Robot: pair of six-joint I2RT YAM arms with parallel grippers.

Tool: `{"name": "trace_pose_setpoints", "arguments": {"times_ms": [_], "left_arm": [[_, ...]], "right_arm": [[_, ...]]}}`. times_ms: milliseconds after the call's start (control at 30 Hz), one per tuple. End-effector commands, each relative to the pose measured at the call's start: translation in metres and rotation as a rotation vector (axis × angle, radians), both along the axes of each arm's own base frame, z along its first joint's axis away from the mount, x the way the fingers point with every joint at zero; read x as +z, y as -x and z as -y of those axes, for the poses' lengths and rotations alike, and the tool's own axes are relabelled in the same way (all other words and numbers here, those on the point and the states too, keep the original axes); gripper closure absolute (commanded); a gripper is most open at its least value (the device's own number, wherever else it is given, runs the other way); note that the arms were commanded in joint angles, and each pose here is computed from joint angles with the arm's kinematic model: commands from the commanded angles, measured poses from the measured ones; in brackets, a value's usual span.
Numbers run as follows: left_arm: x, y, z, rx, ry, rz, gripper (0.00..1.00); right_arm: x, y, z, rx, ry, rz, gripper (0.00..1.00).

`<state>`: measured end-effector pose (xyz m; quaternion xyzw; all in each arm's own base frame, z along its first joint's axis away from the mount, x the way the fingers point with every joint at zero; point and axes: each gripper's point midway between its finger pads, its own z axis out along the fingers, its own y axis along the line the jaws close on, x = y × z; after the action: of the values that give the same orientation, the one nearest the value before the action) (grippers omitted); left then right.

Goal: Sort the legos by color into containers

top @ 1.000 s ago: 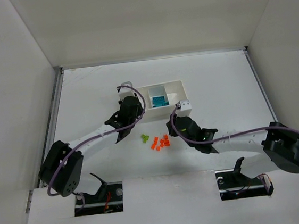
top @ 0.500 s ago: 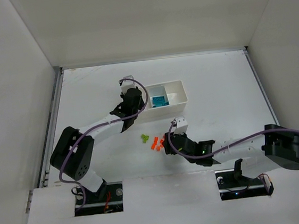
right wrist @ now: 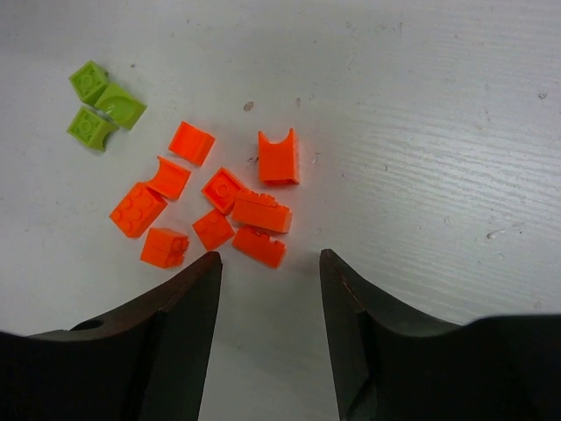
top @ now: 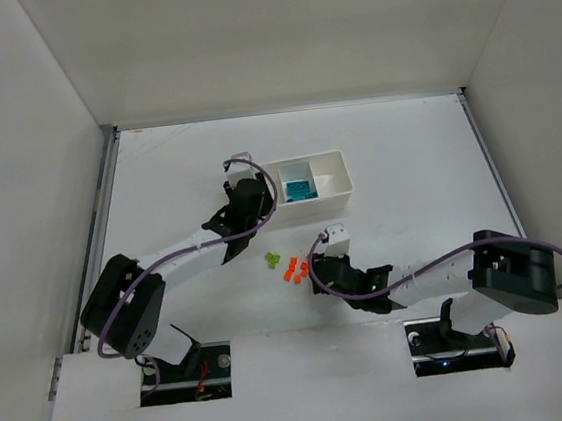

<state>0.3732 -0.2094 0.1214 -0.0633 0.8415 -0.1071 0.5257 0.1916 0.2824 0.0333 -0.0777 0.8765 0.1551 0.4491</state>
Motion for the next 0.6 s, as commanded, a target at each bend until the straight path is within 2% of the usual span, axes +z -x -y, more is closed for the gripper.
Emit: {"name": "trace_pose_setpoints", "arguments": {"times_ms": [0,300,567], "left_arm": [[0.011,0.028,-0.003,-0.029,0.011,0.041,0.58],[-0.034,0.111,-0.017,-0.101,-0.053,-0.068,0.59],[-0.055,0.141,-0.004,-0.171,-0.063,-0.122,0.59]], "right_arm": [[0.012,-0.013,-0.007,-0.036,-0.035,0.033,0.47],[0.003,-0.028,-0.012,-0.059,-0.002,0.038,0.5],[0.0,-0.037,-0.01,-0.083,0.021,0.053,0.56]]}}
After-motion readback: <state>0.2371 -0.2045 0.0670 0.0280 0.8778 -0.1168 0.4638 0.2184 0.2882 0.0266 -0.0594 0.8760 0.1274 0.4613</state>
